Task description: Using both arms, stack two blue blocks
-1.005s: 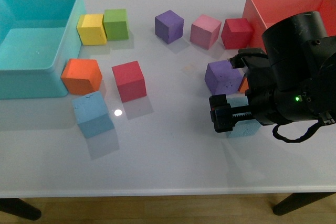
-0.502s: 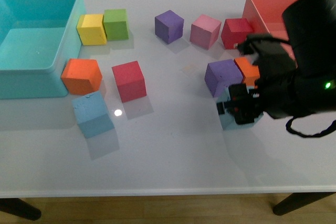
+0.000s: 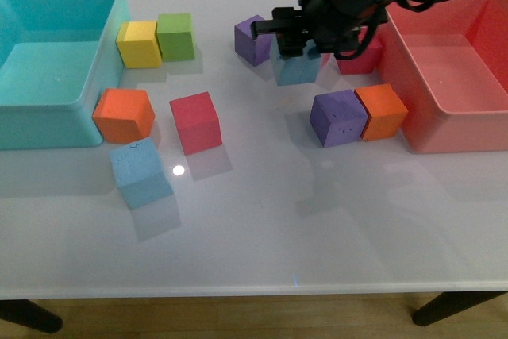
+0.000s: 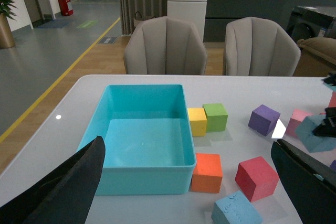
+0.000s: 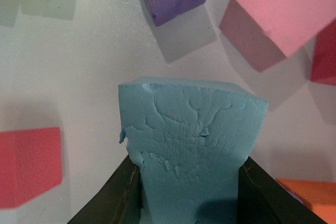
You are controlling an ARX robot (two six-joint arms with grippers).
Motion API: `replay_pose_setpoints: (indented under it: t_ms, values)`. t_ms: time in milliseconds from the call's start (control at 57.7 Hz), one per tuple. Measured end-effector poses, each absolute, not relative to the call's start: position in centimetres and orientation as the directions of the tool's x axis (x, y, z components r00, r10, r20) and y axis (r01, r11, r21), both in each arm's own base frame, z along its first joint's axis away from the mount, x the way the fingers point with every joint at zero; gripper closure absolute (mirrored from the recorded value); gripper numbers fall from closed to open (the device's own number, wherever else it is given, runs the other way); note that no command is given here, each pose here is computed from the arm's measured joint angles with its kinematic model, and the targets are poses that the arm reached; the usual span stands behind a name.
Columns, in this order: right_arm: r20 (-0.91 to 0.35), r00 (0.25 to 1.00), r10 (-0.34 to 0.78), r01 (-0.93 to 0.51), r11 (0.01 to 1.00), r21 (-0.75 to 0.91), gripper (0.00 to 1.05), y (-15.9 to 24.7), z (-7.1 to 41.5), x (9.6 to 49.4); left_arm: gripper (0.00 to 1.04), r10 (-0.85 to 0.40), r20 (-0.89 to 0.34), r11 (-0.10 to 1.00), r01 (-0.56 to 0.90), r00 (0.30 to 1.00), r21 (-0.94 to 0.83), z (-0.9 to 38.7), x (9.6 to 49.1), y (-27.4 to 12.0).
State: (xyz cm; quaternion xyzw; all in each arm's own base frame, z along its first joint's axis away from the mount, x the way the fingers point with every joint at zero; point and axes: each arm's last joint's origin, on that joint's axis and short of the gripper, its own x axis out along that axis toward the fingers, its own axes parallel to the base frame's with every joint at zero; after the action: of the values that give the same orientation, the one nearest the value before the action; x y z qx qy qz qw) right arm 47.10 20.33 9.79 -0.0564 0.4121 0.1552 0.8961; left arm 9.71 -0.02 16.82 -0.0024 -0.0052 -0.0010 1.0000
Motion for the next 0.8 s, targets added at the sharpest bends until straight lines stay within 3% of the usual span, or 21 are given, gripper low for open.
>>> replay_pose_setpoints:
  t_ms: [346, 797]
  values:
    - [-0.793, 0.567, 0.222, -0.370, 0.929, -0.005, 0.69, 25.7, 7.1, 50.0, 0.09, -0.002, 0.010, 1.000, 0.002, 1.000, -0.005, 16.8, 9.7, 0.0]
    - [-0.826, 0.518, 0.221, -0.373, 0.928, 0.014, 0.70, 27.1, 4.9, 49.7, 0.09, -0.002, 0.010, 1.000, 0.002, 1.000, -0.005, 16.8, 9.7, 0.0]
